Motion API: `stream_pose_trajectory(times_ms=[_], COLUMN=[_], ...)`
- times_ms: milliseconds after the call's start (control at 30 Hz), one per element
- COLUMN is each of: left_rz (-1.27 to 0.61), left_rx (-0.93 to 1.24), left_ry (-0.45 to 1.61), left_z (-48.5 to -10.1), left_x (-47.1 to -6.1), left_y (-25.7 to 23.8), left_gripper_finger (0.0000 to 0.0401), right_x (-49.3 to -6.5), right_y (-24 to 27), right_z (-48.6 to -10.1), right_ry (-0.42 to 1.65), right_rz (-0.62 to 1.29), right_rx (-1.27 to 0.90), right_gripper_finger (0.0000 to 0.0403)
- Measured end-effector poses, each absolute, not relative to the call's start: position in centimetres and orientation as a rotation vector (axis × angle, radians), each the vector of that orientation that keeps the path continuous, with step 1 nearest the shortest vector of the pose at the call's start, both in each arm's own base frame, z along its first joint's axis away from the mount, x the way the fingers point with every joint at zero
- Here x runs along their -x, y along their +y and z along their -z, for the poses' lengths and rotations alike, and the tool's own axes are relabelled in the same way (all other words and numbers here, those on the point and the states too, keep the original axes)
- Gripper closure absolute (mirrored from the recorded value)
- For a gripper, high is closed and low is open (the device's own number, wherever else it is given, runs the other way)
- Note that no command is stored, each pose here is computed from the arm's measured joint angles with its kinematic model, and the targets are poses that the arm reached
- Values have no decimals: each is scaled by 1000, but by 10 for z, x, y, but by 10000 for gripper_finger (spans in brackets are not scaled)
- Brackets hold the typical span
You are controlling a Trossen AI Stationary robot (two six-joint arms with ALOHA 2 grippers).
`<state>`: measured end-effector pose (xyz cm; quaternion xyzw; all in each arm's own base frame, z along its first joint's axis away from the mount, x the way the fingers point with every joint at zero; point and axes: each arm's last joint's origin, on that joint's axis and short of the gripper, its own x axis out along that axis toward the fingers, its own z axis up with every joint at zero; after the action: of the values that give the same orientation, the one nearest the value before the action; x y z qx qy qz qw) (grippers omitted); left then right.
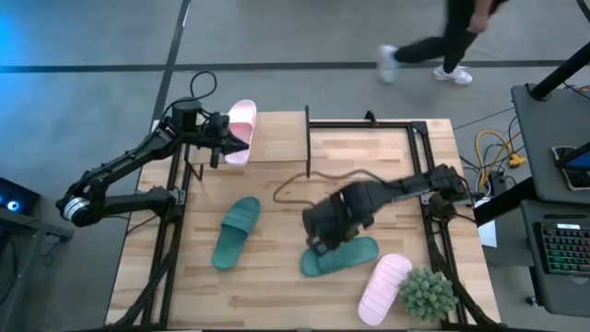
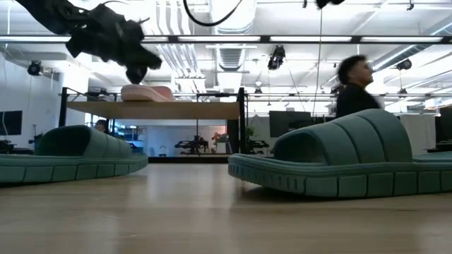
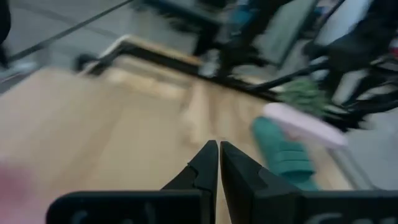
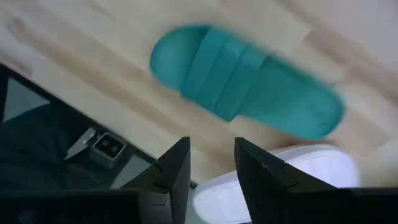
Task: Pick and place slides into the shelf
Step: Put the pink slide on the shelf
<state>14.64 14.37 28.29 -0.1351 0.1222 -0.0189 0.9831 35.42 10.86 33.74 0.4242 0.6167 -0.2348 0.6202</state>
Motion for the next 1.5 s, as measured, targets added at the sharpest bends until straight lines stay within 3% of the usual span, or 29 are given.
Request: stream_pose_trajectory(times_ms=[267,533,900,1100,1267,1500], left_rz=[127,172,177,188,190,181], left_rx=[265,310,333,331,332,339], left_ry=[134,170,227,254,273,311], left_z=[-307,-307,-299,-294,-290,-282], left_x=[-179,-203,-221,-227,-231,-239], left_y=[114,71,24,16,13,14], left_gripper_finger=[397,397,397,397,397,397], right_x=[-333,-301,-270,-257,-232,-224], right_y=[175,245,310,328,343,336], right_z=[-334,-326,-279,-271,-269,-259], right_ry=[1321,1142,1246,1257,1290,1362], right_rz=[631,624,560,534,627,741], right_rx=[-1005,-1028,-1206,-1279,-1355,-1263], right_gripper_finger=[287,287,287,286,265,213])
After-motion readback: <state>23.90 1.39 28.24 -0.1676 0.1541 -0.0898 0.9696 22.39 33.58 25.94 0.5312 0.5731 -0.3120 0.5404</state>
